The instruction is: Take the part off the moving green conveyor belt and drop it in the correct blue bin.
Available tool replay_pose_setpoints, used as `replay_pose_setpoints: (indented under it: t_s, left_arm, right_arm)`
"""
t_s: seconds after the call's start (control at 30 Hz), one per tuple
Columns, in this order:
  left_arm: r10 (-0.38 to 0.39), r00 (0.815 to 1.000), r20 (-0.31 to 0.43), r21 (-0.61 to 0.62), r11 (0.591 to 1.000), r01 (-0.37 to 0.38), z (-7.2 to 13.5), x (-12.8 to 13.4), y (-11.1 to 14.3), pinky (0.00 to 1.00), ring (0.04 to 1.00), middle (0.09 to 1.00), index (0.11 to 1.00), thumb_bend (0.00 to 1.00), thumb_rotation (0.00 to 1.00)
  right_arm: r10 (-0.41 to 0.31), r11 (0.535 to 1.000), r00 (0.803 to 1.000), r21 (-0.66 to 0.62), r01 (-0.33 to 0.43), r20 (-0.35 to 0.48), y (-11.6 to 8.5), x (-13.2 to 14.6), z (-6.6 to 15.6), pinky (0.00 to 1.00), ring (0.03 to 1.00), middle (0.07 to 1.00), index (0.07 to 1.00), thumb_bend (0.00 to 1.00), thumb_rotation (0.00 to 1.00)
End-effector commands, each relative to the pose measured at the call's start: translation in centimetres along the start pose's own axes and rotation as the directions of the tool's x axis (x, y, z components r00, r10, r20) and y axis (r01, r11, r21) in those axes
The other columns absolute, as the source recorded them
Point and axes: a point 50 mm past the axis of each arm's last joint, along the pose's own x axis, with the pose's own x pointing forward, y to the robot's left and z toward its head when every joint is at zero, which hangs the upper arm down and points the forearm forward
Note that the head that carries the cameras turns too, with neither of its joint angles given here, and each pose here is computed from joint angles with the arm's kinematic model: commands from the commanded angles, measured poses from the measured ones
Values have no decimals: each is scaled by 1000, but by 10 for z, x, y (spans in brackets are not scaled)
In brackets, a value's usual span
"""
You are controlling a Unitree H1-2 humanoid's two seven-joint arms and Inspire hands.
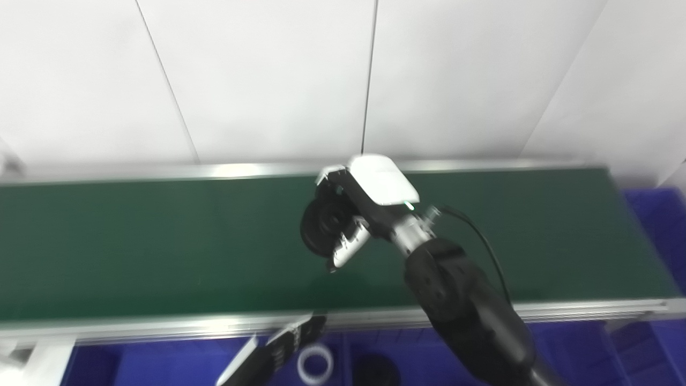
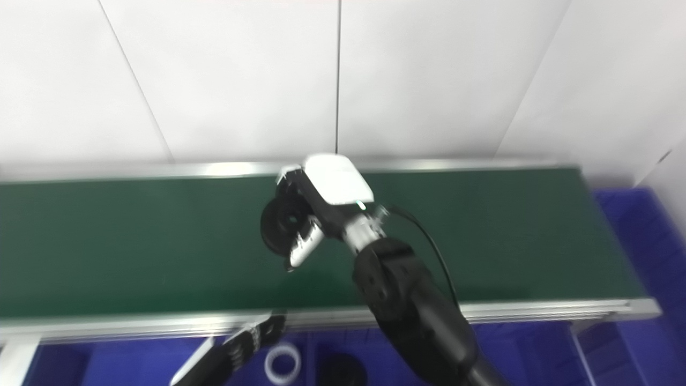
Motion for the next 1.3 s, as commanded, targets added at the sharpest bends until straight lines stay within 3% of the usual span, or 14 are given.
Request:
replay_pose_setpoints:
  t_s: [0.0, 0.13, 0.33, 0.57, 0.67, 0.77, 0.9, 1.03, 1.27]
  left_arm:
    - [2, 998, 63, 32, 999, -4, 11, 7, 3, 874, 889, 914, 893, 914, 433]
    - [3, 997, 71, 31, 1000, -5, 12, 6, 4, 841, 878, 912, 891, 915, 426]
    - [2, 997, 78, 34, 999, -4, 15, 2, 7, 829, 880, 915, 895, 908, 415]
    - [5, 995, 98, 26, 1000, -8, 20, -2, 9, 784, 884, 926, 898, 901, 405]
    - [22, 995, 101, 40, 999, -26, 22, -4, 11, 778, 887, 925, 893, 914, 420]
    - [31, 994, 107, 55, 998, -37, 26, -4, 13, 791, 886, 921, 894, 905, 439]
    - [59, 992, 112, 49, 997, -64, 26, -3, 14, 830, 886, 911, 890, 911, 450]
    - [77, 990, 115, 40, 996, -83, 26, -3, 14, 793, 875, 907, 887, 911, 445]
    - [123, 984, 130, 10, 992, -125, 27, -6, 15, 794, 869, 913, 902, 869, 406]
  right_arm:
    - [-47, 999, 999, -6, 46, -16, -11, -14, -4, 320, 396, 429, 519, 525, 0]
    - [-78, 997, 996, 15, 79, -42, -19, -44, -13, 352, 426, 445, 518, 525, 0]
    - [-102, 993, 990, 44, 107, -98, -22, -81, -18, 303, 389, 424, 526, 522, 0]
    - [-64, 992, 986, 102, 80, -151, -13, -122, -20, 307, 386, 426, 524, 522, 0]
    - [-20, 990, 979, 136, 48, -203, 4, -142, -22, 285, 368, 414, 525, 521, 0]
    - [24, 988, 970, 156, 15, -244, 19, -155, -25, 326, 402, 428, 524, 523, 0]
    - [95, 981, 951, 188, -40, -294, 52, -172, -34, 346, 417, 430, 531, 521, 0]
    - [156, 969, 933, 232, -82, -325, 86, -179, -42, 306, 385, 421, 536, 519, 0]
    - [236, 956, 896, 253, -146, -377, 122, -177, -50, 313, 397, 425, 535, 519, 0]
